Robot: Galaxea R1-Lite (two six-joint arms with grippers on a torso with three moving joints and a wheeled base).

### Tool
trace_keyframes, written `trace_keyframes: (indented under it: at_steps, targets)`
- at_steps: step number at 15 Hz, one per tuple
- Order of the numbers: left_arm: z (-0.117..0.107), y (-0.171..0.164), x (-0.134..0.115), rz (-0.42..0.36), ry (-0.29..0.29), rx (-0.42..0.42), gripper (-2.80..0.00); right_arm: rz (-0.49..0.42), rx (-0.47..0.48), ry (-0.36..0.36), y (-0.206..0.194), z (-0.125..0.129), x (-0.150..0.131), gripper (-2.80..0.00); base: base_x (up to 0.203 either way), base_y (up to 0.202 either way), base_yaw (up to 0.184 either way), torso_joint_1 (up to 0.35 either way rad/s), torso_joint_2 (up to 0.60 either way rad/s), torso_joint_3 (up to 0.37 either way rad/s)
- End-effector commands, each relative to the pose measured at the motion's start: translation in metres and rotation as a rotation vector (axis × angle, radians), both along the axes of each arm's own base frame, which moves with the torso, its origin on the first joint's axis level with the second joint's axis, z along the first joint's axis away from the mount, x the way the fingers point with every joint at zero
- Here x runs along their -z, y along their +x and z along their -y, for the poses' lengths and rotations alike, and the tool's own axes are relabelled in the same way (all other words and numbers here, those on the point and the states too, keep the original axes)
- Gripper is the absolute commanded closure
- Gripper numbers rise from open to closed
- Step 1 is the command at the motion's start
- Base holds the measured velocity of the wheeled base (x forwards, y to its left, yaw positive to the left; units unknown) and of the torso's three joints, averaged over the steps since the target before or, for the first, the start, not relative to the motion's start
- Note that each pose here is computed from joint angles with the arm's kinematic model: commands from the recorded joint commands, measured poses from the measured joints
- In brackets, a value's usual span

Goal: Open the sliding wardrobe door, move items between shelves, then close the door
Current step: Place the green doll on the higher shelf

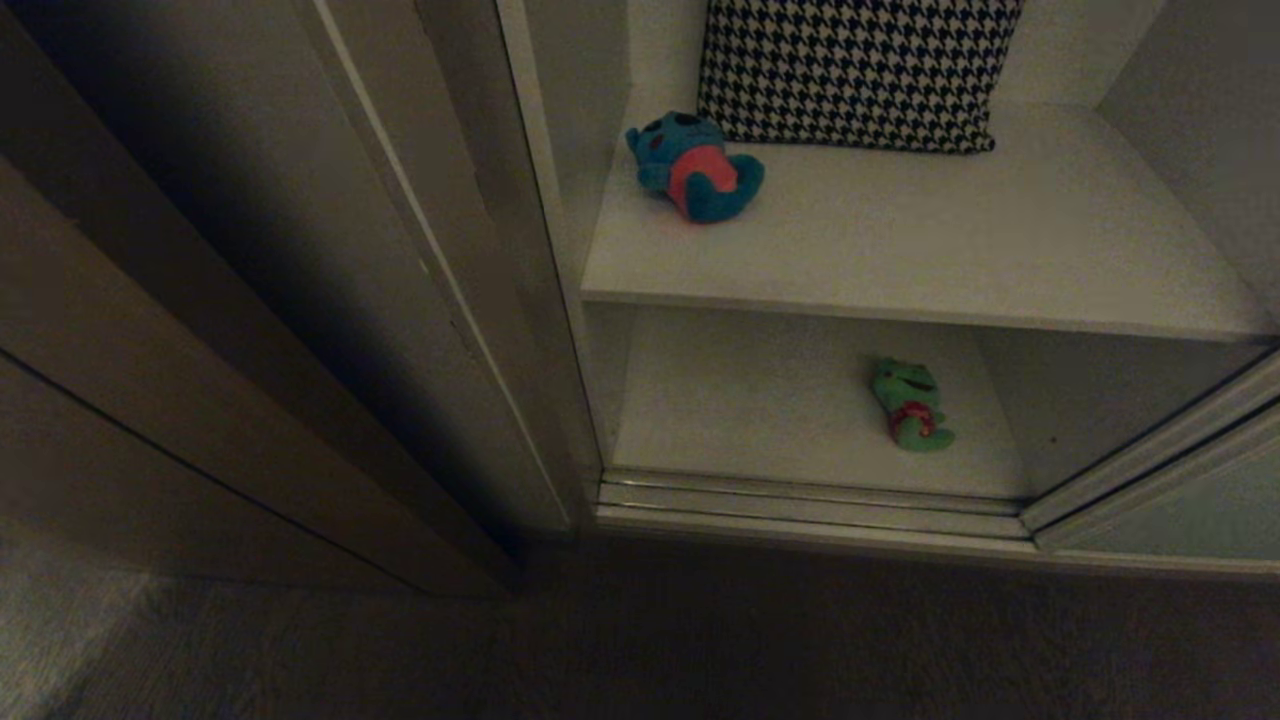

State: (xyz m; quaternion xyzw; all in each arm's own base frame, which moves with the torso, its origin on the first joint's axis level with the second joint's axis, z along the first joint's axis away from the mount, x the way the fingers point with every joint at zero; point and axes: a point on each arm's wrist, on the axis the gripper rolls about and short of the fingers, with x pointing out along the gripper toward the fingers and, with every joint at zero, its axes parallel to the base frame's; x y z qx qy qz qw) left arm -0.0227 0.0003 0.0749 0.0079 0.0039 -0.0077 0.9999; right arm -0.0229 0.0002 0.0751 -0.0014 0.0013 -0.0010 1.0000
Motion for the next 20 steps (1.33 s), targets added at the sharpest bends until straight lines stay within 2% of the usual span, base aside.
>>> trace_keyframes:
  at_steps: [1,5,20]
  targets:
    - [0.0,0.0001,0.0,-0.001,-0.003,0.0,0.0,-0.001,0.0,0.0,0.0001,0.0,-0.0001,0.0,0.0,0.0,0.0,0.0,0.0,0.0]
    - [-0.0001,0.0,-0.0005,0.0,-0.007,-0.002,0.0,-0.002,0.0,0.0,0.0001,0.0,0.0,0.0,0.0,0.0,0.0,0.003,0.0,-0.085]
    - [-0.0001,0.0,-0.0005,0.0,-0.005,-0.002,0.0,-0.002,0.0,0.0,0.0001,0.0,0.0,0.0,0.0,0.0,0.0,0.002,0.0,-0.194]
